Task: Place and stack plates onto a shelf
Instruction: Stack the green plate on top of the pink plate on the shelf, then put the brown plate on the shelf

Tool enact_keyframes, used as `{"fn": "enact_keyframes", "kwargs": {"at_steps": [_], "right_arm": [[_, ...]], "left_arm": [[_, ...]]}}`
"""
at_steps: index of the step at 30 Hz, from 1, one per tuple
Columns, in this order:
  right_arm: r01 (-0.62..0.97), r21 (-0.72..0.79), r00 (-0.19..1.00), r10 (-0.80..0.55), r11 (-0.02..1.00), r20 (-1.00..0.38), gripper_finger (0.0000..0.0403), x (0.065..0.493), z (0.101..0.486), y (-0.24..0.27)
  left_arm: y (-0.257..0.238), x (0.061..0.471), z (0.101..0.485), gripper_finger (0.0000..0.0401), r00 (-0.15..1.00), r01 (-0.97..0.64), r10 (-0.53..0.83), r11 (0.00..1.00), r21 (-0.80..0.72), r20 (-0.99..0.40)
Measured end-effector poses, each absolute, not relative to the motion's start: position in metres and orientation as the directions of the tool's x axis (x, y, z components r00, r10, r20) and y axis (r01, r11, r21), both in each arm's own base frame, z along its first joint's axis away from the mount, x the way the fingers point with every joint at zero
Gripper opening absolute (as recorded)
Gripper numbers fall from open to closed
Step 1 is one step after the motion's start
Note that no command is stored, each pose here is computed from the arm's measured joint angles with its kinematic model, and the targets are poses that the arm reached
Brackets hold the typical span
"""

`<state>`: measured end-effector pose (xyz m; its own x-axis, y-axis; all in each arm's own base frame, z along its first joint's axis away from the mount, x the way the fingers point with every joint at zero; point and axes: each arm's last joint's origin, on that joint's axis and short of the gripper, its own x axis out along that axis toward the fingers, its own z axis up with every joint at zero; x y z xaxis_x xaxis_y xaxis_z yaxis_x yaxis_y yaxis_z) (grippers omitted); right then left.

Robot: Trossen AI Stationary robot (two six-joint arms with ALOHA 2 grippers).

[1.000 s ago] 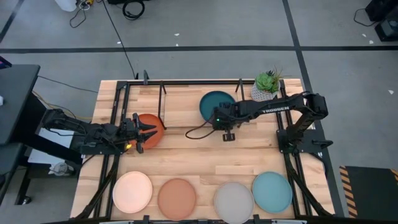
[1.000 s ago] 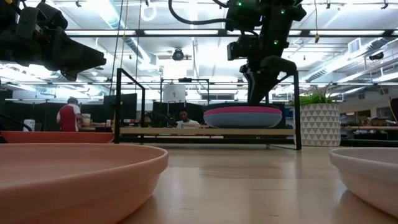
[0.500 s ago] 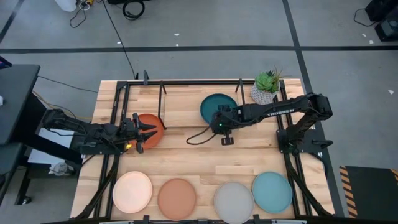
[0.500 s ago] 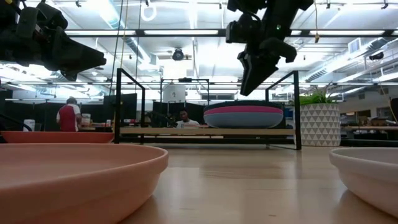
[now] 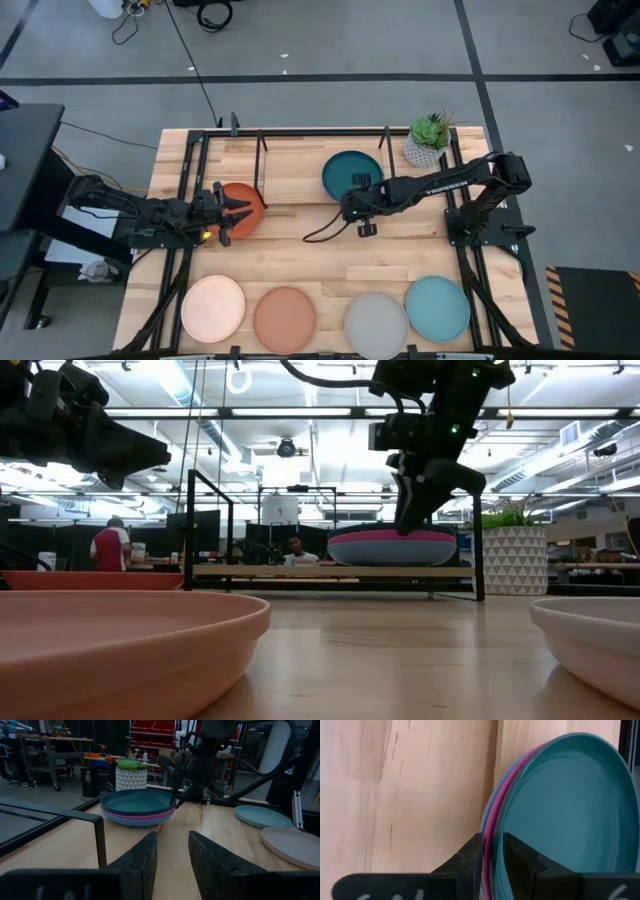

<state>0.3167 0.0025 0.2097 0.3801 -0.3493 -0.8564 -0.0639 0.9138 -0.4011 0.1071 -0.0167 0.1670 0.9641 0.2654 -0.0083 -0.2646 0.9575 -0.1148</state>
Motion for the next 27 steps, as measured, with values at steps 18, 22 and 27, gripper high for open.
{"fn": "enact_keyframes", "kwargs": {"at_steps": [18, 22, 27], "right_arm": [[-0.088, -0.445, 0.493, -0.349, 0.891, -0.797, 0.0082, 0.328, 0.233, 0.028], [-0.131, -0.392, 0.552, -0.261, 0.911, -0.792, 0.0082, 0.331, 0.235, 0.042], [-0.134, -0.416, 0.569, -0.273, 0.9, -0.775, 0.0082, 0.33, 0.235, 0.057]], "left_arm": [[-0.023, 0.108, 0.166, 0.0119, 0.999, -0.045, 0.044, 0.994, -0.101, -0.016], [-0.028, 0.108, 0.166, 0.0119, 0.995, 0.094, -0.097, 0.989, -0.116, -0.023], [-0.032, 0.111, 0.15, 0.0119, 0.973, 0.067, -0.111, 0.975, -0.214, -0.203]]}}
